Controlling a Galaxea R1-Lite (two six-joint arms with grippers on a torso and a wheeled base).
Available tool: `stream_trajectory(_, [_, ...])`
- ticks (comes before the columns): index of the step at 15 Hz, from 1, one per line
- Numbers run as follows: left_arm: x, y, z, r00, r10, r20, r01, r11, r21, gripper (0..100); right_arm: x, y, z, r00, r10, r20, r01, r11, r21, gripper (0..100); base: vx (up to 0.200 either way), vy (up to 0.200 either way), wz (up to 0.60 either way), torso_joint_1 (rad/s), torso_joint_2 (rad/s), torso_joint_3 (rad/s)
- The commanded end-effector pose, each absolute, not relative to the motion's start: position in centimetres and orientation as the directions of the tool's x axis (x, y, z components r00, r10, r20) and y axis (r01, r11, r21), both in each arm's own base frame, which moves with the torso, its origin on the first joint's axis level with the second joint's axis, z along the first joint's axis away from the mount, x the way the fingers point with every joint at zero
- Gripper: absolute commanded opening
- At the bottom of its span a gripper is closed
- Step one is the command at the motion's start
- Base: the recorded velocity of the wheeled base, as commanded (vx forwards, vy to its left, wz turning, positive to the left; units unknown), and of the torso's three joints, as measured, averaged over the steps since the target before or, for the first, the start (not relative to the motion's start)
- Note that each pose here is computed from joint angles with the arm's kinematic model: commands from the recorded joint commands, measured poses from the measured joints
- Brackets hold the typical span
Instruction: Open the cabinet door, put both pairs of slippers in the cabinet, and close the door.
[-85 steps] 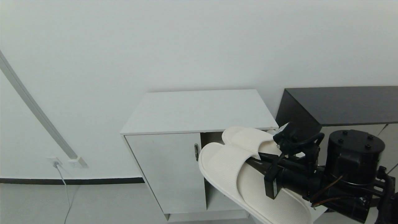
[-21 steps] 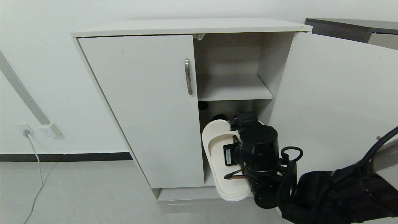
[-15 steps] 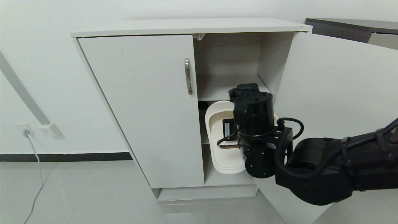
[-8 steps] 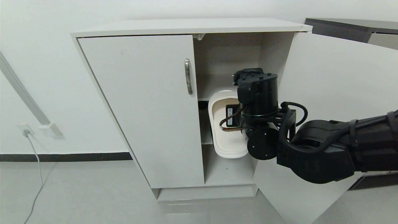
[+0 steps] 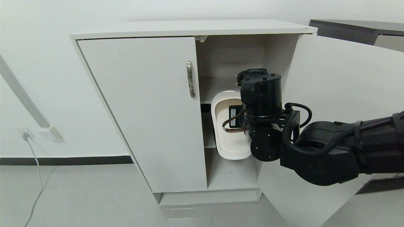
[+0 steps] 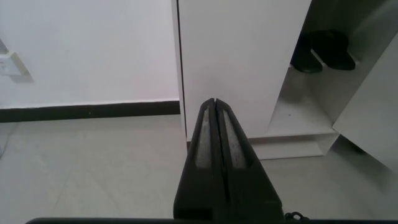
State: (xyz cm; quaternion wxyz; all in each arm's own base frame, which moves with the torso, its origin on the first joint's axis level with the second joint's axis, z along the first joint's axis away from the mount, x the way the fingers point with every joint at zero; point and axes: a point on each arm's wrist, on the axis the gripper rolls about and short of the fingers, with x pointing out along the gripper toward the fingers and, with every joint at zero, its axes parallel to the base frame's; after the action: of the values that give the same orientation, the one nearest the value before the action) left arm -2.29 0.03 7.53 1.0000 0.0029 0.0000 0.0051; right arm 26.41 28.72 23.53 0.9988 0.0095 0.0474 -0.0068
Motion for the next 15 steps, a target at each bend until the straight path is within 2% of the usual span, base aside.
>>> stream_trajectory(1, [-2.3, 0.0, 7.5, 1.0, 0.011, -0.002, -0.011, 1.0, 0.006, 0, 26.4, 28.7, 23.5, 0.995, -0.013, -0.096, 0.015, 1.0, 0.017, 0, 0.2, 0.0, 0.0, 0.002, 0.0, 0.007])
stream_trajectory(6, [-2.3, 0.0, 7.5, 1.0, 0.012, -0.002, -0.012, 1.0, 0.006, 0, 26.4, 28.6, 23.6, 0.995, -0.013, -0.095, 0.015, 1.0, 0.017, 0, 0.2, 0.0, 0.0, 0.003, 0.01, 0.002])
stream_trajectory(15, [-2.3, 0.0, 7.5, 1.0, 0.014, -0.002, -0.014, 1.0, 0.006, 0, 27.3, 29.2, 23.2, 0.994, 0.001, -0.11, -0.001, 1.0, -0.003, 0, 0.0, 0.0, 0.0, 0.0, 0.0, 0.0])
